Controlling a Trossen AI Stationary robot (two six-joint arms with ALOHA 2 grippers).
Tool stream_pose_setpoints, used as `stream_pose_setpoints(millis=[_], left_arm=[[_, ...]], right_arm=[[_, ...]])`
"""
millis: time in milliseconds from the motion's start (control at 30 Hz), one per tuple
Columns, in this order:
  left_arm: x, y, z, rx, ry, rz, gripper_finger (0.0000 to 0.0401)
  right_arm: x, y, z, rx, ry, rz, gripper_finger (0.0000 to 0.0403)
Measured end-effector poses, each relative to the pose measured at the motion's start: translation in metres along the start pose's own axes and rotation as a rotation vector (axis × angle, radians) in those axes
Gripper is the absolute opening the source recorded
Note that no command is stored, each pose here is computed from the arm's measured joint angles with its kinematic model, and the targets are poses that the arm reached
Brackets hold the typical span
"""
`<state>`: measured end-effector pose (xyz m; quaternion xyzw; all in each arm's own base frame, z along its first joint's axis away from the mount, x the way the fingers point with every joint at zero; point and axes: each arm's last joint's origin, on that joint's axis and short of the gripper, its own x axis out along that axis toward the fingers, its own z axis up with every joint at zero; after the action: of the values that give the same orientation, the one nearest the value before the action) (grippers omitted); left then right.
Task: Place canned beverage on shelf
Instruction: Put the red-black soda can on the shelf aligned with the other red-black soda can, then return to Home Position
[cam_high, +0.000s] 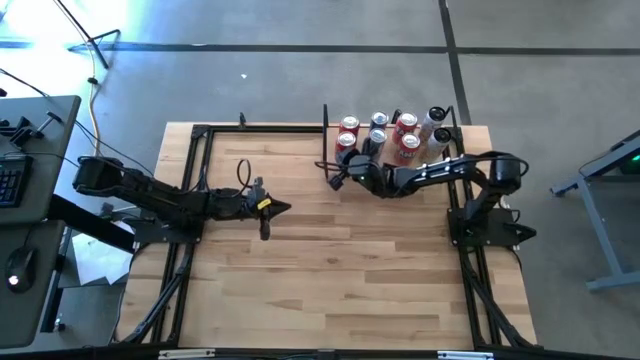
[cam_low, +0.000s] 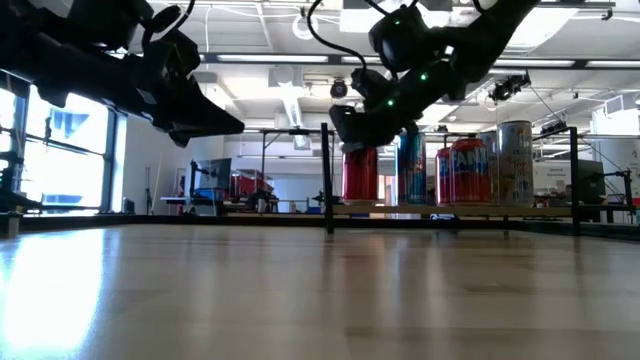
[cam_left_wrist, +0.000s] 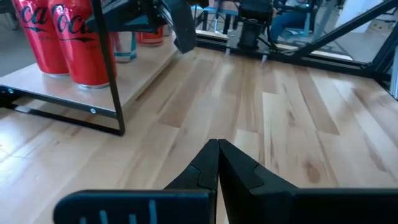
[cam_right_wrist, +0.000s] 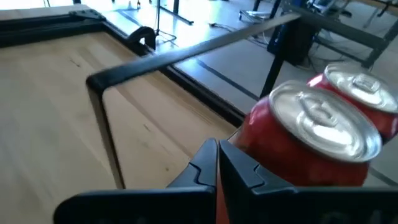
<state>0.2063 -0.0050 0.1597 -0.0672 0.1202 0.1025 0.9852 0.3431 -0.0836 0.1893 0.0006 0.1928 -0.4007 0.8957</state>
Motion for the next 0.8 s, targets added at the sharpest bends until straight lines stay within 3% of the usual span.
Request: stream_pose_setpoints(millis=[200, 533, 667, 800], left_arm=[[0.0, 0.0, 0.0, 0.006, 0.0, -0.008, 0.0], [0.001, 0.003, 0.001, 0.045, 0.003, -0.033, 0.0], [0.001, 0.004, 0.002, 0.059, 0.0, -0.088, 0.0], [0.002, 0.007, 0.003, 0.117, -0.002, -0.099, 0.0]], right_arm=[[-0.006, 0.002, -0.004, 0.008, 0.033, -0.063, 0.0], [-0.022, -0.003, 0.006, -0.056, 0.045, -0.06, 0.0], [-0.037, 0.001, 0.006, -0.135, 0.04, 0.104, 0.0], [-0.053, -0.006, -0.02, -0.197, 0.018, 0.315, 0.0]])
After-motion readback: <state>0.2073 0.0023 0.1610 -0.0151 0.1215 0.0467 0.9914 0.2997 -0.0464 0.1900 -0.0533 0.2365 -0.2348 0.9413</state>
